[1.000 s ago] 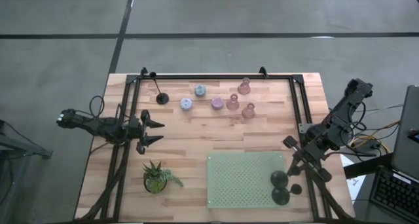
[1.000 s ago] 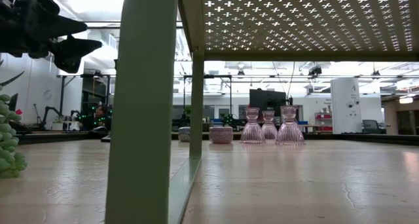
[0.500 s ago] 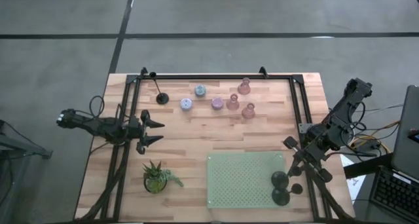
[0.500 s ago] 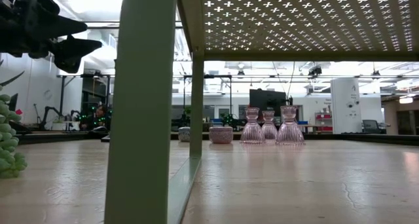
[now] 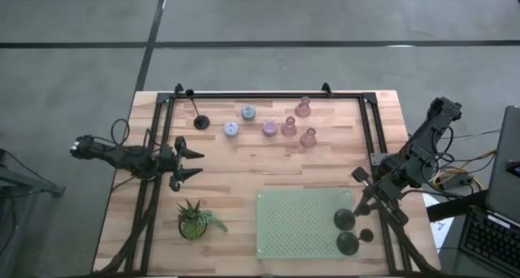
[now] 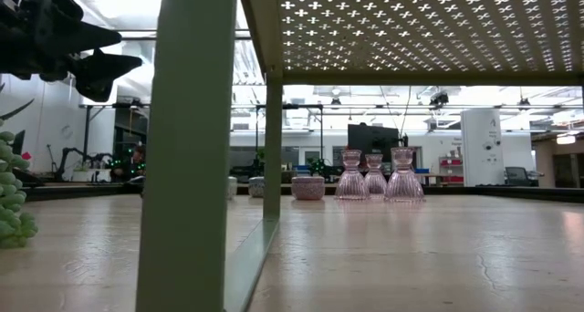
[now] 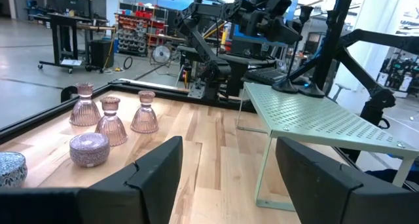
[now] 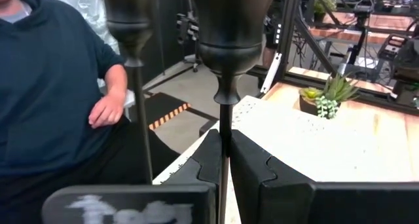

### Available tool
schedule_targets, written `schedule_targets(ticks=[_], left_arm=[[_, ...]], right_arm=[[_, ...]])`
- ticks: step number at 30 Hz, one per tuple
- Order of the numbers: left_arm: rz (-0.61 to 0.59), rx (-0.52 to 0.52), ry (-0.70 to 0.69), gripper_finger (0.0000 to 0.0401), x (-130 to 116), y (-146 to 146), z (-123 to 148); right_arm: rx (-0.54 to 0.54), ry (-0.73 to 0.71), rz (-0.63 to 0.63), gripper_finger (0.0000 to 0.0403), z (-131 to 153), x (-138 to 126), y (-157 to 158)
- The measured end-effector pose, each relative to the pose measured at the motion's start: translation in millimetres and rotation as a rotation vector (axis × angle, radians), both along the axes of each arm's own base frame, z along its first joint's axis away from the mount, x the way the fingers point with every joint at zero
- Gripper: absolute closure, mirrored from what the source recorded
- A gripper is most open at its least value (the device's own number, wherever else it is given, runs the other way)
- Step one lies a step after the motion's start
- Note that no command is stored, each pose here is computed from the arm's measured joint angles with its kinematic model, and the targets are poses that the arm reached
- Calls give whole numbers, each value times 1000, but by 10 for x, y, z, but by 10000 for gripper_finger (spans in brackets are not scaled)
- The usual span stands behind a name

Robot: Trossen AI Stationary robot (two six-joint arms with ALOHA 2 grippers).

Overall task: Pick & Place candle stick holders
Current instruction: Put the right black candle holder on the shelf aligned with the other black candle holder, then put the left black candle holder on the shelf aligned with the other black candle holder

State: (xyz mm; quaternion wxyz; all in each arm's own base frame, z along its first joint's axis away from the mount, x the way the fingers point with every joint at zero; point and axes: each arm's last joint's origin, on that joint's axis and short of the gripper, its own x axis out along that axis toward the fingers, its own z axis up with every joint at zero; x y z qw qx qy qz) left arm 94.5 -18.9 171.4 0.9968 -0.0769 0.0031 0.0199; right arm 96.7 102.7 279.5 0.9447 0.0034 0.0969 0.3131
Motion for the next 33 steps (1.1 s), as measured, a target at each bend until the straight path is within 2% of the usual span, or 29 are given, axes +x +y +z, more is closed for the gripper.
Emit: schedule_targets(ticks=[21,33], left_arm=[[0,0,0,151,0,0,0],[0,0,0,151,0,0,0]], right_arm=[[25,0,3,387,18,-36,-39],[23,36,-3,311,1,-43,-48]])
